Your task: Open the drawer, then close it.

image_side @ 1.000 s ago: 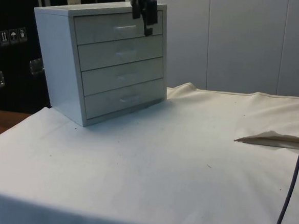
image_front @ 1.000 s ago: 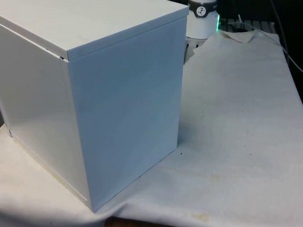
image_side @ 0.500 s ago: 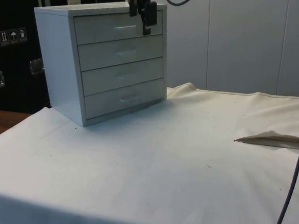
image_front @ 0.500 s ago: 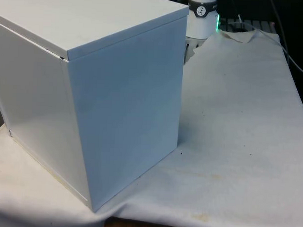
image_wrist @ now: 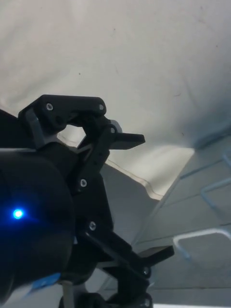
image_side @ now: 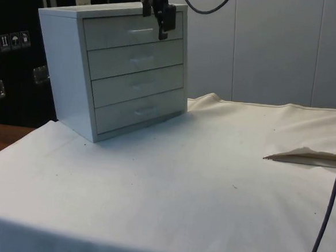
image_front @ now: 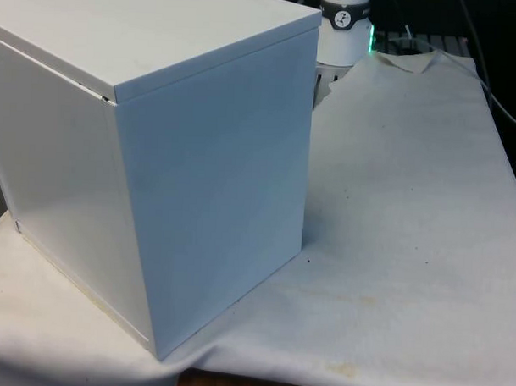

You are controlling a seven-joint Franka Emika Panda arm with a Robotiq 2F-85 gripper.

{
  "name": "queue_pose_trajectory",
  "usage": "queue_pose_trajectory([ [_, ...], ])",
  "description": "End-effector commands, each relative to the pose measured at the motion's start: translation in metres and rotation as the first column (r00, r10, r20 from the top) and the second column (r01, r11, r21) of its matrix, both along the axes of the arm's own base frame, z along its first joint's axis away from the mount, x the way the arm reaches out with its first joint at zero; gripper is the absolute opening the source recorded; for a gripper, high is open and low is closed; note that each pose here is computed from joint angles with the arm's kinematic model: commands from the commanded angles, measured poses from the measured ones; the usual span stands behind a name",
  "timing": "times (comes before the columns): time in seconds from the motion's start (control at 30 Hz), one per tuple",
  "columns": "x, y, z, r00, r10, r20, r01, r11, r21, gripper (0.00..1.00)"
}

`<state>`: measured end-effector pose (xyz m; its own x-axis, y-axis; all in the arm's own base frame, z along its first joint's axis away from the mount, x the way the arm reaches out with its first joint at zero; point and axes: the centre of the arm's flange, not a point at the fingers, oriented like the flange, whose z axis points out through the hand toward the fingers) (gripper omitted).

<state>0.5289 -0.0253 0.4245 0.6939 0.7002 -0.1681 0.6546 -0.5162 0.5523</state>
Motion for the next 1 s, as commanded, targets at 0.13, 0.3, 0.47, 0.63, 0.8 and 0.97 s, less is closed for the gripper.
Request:
queue_pose_trajectory([
  [0.13, 0.001, 0.000, -0.001, 0.9995, 0.021, 0.024, -0.020, 0.9994, -0.027, 1.00],
  [0.3, 0.000, 0.003, -0.006, 0.9984, 0.041, 0.039, -0.038, 0.9979, -0.053, 1.00],
  [0.47, 0.000, 0.006, -0.008, 0.9972, 0.056, 0.050, -0.052, 0.9958, -0.075, 1.00],
  [0.63, -0.001, 0.008, -0.011, 0.9956, 0.068, 0.064, -0.062, 0.9933, -0.098, 1.00],
  [0.8, -0.002, 0.011, -0.017, 0.9943, 0.075, 0.076, -0.066, 0.9907, -0.119, 1.00],
  [0.97, -0.003, 0.013, -0.025, 0.9949, 0.067, 0.075, -0.057, 0.9899, -0.130, 1.00],
])
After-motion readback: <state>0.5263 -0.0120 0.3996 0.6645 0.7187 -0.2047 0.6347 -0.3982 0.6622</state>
